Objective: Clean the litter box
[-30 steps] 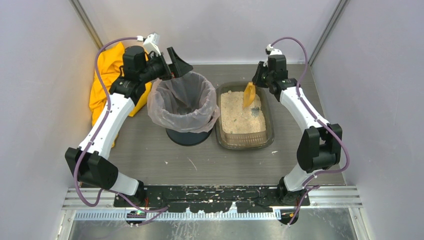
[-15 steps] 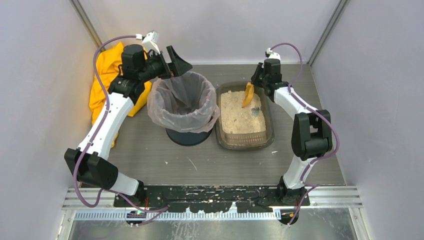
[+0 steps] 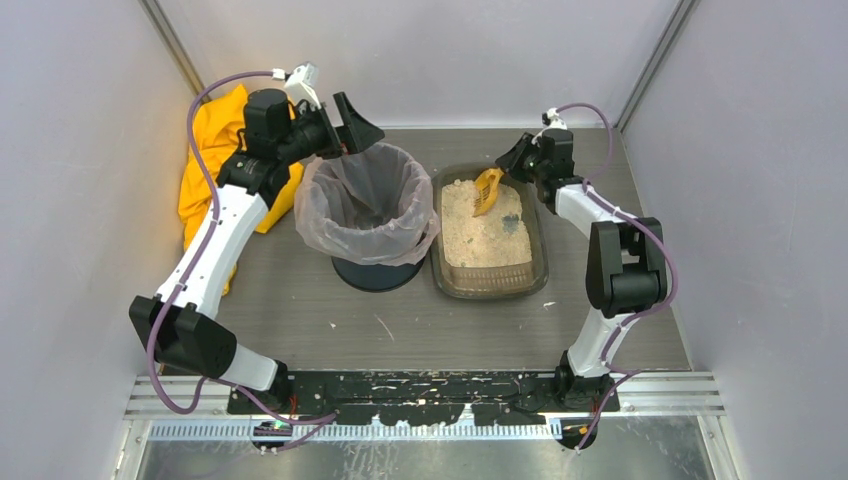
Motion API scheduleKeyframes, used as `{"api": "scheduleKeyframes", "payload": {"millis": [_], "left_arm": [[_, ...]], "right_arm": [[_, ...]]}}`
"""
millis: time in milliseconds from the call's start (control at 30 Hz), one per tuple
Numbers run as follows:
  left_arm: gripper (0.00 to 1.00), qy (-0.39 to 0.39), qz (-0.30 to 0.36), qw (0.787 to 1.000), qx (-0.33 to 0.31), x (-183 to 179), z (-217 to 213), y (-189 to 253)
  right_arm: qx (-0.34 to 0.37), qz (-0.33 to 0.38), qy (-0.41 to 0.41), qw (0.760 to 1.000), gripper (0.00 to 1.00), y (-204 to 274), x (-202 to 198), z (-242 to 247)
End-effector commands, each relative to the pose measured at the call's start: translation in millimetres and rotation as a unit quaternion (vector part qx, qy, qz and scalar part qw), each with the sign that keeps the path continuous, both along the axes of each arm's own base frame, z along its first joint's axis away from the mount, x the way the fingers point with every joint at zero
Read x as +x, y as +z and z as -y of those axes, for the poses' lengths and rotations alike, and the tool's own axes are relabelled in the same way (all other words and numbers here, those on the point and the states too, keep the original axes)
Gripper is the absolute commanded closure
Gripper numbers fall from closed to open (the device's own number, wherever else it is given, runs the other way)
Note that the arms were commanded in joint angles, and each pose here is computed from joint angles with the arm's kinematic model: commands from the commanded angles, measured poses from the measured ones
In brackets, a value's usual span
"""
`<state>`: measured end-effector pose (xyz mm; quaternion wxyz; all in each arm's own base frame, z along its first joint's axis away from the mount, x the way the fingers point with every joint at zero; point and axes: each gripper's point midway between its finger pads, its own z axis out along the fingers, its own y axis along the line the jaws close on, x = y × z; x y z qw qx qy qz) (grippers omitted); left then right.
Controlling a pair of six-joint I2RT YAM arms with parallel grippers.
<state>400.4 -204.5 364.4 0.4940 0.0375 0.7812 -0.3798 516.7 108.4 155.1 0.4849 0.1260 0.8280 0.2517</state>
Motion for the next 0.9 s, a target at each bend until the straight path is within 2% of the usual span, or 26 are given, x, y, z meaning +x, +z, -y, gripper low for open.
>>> {"api": "scheduleKeyframes", "payload": {"millis": [0, 433, 867], "left_arm": [[0.02, -0.013, 0.033, 0.999, -0.021, 0, 6, 24], [0.03, -0.013, 0.029, 0.999, -0.020, -5, 5, 21], [0.03, -0.023, 0.027, 0.999, -0.023, -6, 12, 19]], "right_arm": [[0.060, -0.019, 0.075, 0.995, 0.99, -8, -24, -37], [0.142, -0.027, 0.149, 0.978, 0.99, -16, -40, -68], [0.145, -0.059, 0.166, 0.974, 0.99, -34, -58, -74]]}}
